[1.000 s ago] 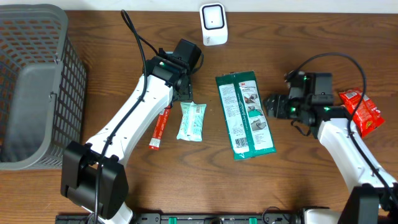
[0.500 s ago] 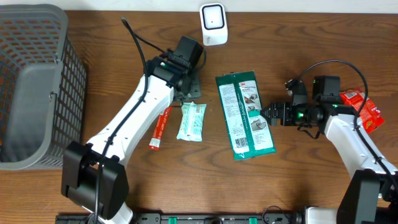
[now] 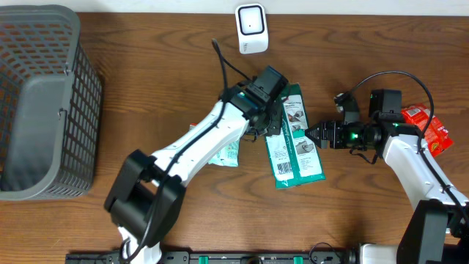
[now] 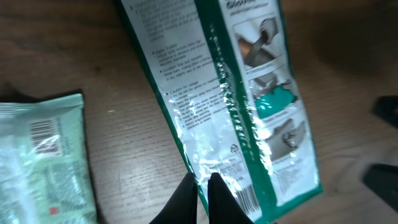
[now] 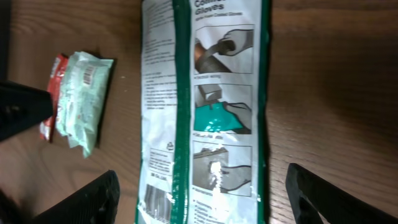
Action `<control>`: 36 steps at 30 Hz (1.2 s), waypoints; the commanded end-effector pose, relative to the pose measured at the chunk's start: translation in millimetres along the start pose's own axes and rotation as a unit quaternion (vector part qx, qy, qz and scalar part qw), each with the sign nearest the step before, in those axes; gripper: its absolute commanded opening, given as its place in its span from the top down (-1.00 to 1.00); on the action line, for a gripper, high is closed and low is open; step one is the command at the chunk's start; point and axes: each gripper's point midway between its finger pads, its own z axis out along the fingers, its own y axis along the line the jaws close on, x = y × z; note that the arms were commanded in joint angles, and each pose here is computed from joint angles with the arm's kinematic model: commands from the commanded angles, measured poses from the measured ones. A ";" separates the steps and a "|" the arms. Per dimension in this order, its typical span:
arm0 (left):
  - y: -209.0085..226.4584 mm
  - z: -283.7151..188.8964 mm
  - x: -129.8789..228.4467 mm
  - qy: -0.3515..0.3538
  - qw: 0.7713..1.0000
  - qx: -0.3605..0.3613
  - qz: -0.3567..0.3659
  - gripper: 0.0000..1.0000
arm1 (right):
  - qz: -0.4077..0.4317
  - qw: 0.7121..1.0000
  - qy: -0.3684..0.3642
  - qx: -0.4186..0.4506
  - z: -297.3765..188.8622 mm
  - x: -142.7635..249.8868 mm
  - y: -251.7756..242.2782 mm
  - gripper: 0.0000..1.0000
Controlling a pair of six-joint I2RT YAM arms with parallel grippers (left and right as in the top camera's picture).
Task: Scan the item barcode
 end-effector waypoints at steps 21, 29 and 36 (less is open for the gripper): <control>36.7 97.5 30.0 0.079 0.995 -0.051 -0.037 0.80 | 0.016 0.999 0.040 0.032 26.8 13.0 -31.2 -0.64; 45.0 113.5 38.6 0.095 0.993 -0.063 -0.040 0.71 | 0.027 0.998 0.055 0.028 40.5 19.9 -39.6 -0.64; 50.7 124.0 44.8 0.106 0.991 -0.070 -0.041 0.71 | 0.035 0.997 0.062 0.000 53.1 23.8 -38.6 -0.64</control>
